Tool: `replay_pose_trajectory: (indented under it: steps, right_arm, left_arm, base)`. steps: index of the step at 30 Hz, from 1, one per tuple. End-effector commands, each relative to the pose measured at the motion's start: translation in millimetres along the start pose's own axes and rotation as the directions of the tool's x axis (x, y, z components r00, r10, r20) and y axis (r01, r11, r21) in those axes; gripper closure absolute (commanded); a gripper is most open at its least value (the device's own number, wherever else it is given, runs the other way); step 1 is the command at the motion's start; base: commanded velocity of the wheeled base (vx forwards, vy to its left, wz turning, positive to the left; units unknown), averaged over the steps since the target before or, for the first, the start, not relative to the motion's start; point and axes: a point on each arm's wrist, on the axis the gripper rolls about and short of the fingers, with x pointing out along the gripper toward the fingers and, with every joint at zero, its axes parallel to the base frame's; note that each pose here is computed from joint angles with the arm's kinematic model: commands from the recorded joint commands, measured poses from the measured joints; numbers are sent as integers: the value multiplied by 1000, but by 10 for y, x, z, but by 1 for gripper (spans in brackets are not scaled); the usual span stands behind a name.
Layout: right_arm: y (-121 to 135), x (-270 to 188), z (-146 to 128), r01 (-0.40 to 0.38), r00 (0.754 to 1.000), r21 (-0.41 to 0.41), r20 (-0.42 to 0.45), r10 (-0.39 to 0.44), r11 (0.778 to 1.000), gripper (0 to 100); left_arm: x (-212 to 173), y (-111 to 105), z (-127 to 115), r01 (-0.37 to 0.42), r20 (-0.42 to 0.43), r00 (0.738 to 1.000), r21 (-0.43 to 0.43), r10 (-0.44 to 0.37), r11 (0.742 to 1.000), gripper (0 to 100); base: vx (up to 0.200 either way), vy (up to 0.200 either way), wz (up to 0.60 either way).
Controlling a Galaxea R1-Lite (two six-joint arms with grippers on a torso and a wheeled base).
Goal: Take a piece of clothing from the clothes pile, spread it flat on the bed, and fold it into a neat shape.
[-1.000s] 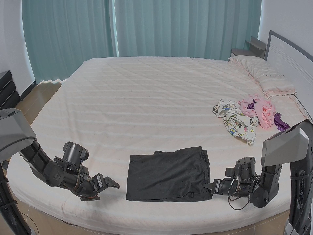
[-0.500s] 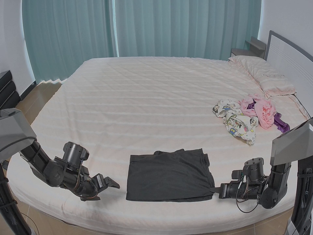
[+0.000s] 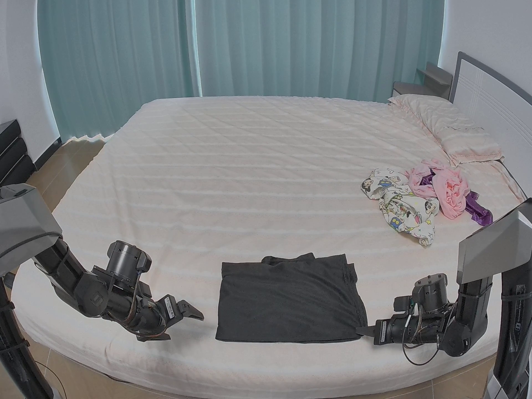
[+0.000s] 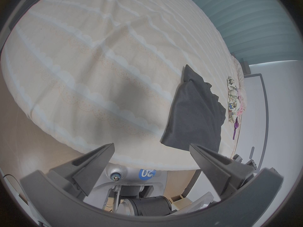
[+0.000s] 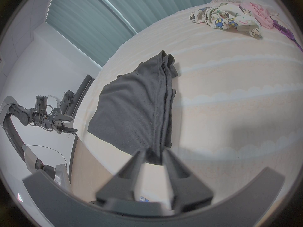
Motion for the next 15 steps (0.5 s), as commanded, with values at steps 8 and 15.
replay_pose_trajectory:
  steps: [8, 15]
  right_arm:
    - [67, 105, 487, -66, 979, 7, 193, 63, 998, 0]
    - [-36, 528, 935, -109, 946, 86, 316, 76, 990, 0]
  left_arm:
    - [1, 0, 0, 0, 0, 1000, 0, 0, 1000, 0]
    - [1, 0, 0, -1, 1, 1000, 0, 1, 1000, 0]
  base:
    - [0, 0, 0]
    - [0, 0, 0]
